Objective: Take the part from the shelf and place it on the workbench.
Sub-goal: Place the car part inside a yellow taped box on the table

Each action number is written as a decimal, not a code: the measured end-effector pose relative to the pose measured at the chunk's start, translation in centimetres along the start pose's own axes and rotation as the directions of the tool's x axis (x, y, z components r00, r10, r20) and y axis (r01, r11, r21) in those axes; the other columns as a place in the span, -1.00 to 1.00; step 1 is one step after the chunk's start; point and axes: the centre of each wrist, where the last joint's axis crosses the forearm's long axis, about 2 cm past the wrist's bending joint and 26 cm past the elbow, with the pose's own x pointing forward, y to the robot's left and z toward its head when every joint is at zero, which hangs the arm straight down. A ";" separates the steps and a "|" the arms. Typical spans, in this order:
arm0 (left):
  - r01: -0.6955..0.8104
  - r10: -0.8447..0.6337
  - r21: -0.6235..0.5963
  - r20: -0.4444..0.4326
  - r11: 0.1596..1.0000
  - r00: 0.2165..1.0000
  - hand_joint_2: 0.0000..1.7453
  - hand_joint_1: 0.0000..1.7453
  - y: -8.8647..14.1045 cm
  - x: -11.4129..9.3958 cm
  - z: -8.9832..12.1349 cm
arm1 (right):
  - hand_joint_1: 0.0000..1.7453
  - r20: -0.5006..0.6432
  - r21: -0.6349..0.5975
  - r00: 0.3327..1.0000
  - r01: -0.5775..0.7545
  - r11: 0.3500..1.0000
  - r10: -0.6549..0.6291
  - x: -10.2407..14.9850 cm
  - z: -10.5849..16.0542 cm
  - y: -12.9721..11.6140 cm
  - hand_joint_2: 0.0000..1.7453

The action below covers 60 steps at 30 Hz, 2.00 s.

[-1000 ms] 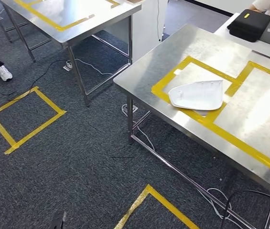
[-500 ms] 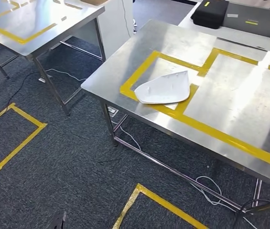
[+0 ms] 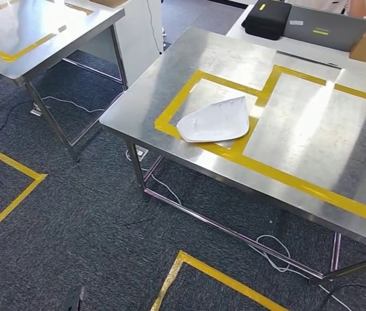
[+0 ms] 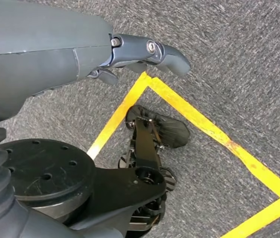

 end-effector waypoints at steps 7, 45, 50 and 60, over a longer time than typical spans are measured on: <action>0.001 -0.001 0.005 0.000 1.000 1.000 1.00 -1.00 0.2 0.1 -0.1 | 1.00 -0.027 0.002 0.999 -0.016 1.000 0.016 -0.5 0.1 0.1 1.00; 0.027 -0.028 -0.008 -0.007 1.000 1.000 1.00 -1.00 0.8 0.8 -0.4 | 1.00 0.365 0.472 0.510 -0.822 0.318 0.779 -0.6 -5.9 14.9 1.00; 0.035 -0.035 -0.012 -0.006 0.999 0.999 1.00 -1.00 0.8 0.9 -0.4 | 1.00 0.426 0.470 0.494 -0.837 0.281 0.758 0.0 -5.8 17.3 1.00; 0.066 -0.066 -0.037 0.000 0.997 0.998 1.00 -1.00 0.6 1.0 -0.4 | 1.00 0.548 0.457 0.457 -0.865 0.206 0.701 1.8 -5.1 23.6 1.00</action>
